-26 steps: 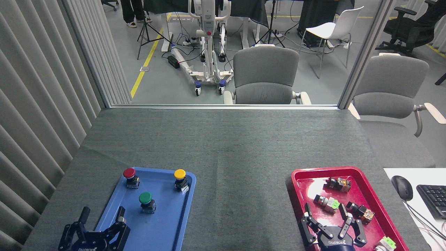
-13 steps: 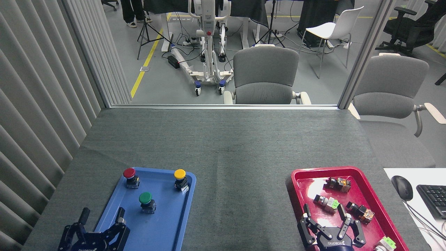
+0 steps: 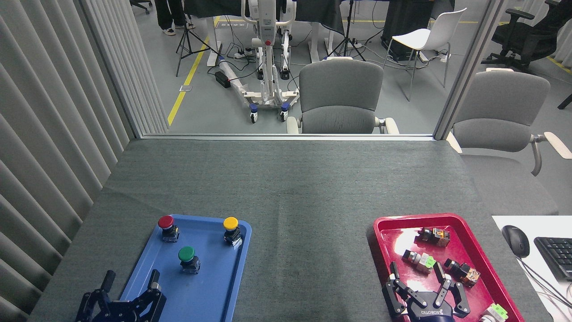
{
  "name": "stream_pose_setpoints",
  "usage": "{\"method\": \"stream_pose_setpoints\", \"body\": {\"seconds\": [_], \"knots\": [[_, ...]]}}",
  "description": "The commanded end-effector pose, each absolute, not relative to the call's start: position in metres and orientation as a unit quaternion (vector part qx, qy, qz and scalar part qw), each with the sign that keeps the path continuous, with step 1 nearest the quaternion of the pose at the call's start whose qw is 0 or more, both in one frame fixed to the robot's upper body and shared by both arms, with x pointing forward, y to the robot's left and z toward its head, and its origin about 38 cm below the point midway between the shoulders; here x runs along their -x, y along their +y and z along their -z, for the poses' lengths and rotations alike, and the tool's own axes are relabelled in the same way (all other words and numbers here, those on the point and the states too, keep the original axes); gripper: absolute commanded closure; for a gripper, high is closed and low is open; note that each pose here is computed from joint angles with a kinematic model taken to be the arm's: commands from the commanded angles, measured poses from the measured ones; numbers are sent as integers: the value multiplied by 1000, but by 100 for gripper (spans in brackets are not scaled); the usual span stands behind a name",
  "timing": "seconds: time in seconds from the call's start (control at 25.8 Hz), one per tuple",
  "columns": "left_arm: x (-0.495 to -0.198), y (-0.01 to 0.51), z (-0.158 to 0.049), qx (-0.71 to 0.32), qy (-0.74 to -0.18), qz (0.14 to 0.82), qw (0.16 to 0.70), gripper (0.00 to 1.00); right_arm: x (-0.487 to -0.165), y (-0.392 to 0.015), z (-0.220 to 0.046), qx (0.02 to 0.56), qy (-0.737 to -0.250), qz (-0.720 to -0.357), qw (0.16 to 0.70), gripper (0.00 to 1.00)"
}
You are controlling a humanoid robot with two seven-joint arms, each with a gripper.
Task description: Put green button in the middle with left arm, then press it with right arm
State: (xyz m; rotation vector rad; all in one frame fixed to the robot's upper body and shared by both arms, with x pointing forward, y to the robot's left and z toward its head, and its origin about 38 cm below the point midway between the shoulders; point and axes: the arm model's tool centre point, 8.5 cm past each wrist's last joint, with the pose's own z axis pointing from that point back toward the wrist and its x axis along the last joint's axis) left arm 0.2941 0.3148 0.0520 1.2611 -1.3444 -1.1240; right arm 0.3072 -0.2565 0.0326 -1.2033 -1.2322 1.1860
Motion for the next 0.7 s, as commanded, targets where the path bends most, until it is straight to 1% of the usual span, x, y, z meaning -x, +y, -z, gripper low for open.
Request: {"method": "stream_pose_setpoints", "body": {"seconds": [0.0,0.31,0.43,0.5,0.58,0.66], "knots": [[-295,315,-52,-515,-549,459,471,0,-307,-257,-32,497,-509,-492,502,0],[-298,315,-52,-516,-543,462,474,0,-307,-257,-32,497,-508,-492,503,0],[-298,315,-42,-509,-536,468,484,0,-307,-257,-32,497,-508,-492,503,0],[-297,315,-31,-499,-526,476,498,0,-307,-257,-32,497,-508,-492,503,0],[-305,309,-21,-487,-521,483,508,1,-307,-257,-32,498,-507,-492,503,0],[-316,297,-7,-468,-519,500,511,1,-307,-257,-32,498,-508,-491,503,0]]}}
